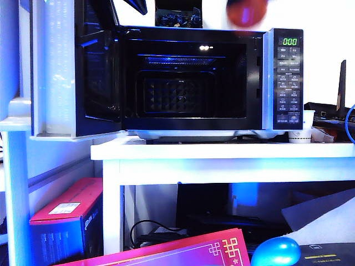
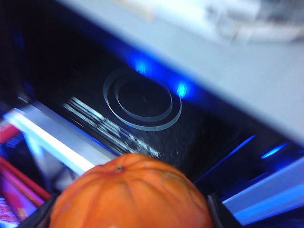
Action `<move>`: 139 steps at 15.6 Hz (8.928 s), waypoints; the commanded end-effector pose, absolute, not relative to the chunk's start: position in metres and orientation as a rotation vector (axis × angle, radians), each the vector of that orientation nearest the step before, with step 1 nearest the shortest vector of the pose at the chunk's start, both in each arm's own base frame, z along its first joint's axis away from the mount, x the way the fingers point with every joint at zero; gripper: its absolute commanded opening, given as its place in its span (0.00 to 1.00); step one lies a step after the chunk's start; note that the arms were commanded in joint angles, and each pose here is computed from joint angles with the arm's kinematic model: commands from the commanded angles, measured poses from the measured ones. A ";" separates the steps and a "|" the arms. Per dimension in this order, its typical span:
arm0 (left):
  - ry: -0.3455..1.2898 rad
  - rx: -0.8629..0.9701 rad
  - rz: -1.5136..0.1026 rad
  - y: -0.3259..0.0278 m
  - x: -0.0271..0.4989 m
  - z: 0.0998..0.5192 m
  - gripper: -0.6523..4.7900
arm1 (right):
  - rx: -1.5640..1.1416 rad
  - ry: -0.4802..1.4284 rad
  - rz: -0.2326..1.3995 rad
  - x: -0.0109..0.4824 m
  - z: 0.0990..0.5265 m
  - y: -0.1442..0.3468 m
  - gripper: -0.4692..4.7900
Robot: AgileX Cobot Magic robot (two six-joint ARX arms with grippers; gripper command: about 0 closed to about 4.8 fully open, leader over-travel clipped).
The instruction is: Open the microwave door, place the orange inside the microwave, then close the microwave door.
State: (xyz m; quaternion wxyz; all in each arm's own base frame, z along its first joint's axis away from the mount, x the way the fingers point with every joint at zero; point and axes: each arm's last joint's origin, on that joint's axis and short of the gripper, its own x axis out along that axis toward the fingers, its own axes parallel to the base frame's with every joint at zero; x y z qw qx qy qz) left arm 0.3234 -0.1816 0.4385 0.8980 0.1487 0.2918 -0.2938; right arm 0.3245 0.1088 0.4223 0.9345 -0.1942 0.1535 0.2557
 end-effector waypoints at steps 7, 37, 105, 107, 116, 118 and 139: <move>0.582 0.315 -0.611 -0.182 0.322 0.442 0.11 | -0.632 0.122 0.520 0.392 0.338 0.157 0.39; 0.576 0.314 -0.613 -0.182 0.323 0.442 0.11 | -0.588 -0.223 0.363 0.499 0.242 0.200 0.35; 0.617 0.307 -0.606 -0.183 0.325 0.436 0.11 | -0.590 0.369 0.461 0.409 0.415 0.174 1.00; 0.626 0.306 -0.606 -0.183 0.324 0.435 0.11 | -0.594 0.384 0.463 0.394 0.428 0.168 1.00; 0.492 0.269 -0.612 -0.174 0.309 0.463 0.11 | -0.435 0.020 0.317 0.268 0.554 0.112 0.18; 0.381 0.244 -0.605 -0.164 0.290 0.488 0.11 | -0.399 -0.058 0.297 0.237 0.574 0.099 0.09; 0.851 0.422 -0.389 -0.134 0.249 0.462 0.11 | 0.011 -0.295 0.377 0.127 0.622 0.054 0.09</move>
